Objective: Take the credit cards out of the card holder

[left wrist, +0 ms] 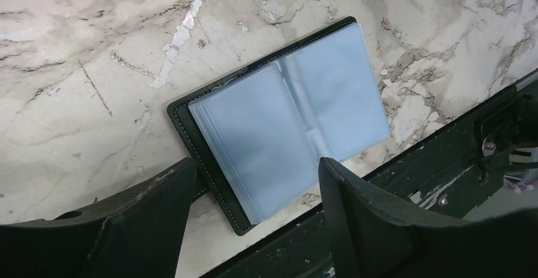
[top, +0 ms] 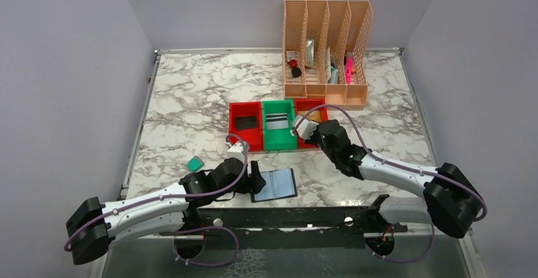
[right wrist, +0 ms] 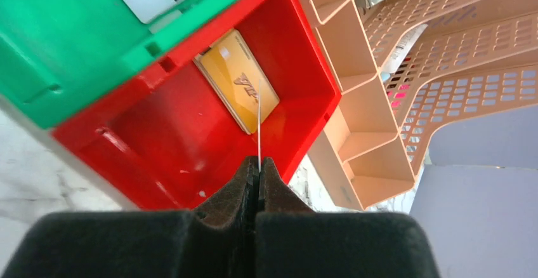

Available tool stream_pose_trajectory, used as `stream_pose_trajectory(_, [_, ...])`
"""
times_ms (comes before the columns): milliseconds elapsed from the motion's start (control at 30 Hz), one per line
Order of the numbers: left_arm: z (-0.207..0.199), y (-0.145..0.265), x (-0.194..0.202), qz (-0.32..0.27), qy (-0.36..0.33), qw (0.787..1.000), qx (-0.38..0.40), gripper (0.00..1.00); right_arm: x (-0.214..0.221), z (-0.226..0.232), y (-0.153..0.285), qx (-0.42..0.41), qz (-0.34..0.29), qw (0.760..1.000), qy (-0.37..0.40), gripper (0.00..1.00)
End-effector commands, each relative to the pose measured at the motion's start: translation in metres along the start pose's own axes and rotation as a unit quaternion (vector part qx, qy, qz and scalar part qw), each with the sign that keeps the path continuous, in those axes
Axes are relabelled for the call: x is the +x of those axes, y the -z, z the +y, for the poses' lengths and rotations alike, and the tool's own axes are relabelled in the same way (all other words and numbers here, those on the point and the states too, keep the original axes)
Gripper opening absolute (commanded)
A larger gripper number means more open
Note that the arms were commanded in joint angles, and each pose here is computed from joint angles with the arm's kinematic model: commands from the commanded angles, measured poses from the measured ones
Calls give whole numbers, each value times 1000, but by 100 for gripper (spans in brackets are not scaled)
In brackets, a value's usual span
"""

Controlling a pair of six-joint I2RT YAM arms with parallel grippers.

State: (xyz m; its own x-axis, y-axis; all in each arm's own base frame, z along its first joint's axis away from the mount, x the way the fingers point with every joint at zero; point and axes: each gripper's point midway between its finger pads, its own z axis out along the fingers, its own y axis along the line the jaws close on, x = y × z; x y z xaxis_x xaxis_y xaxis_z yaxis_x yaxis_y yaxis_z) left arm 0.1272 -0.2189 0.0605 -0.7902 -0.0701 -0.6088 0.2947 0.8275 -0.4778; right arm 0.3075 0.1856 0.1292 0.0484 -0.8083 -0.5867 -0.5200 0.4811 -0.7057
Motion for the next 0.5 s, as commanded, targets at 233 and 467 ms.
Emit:
stream_pose_trajectory(233, [4, 5, -7, -18, -21, 1000, -7, 79, -13, -10, -34, -34, -44, 997, 53, 1])
stream_pose_trajectory(467, [5, 6, -7, -15, -25, 1000, -10, 80, 5, -14, -55, -25, -3, 996, 89, 1])
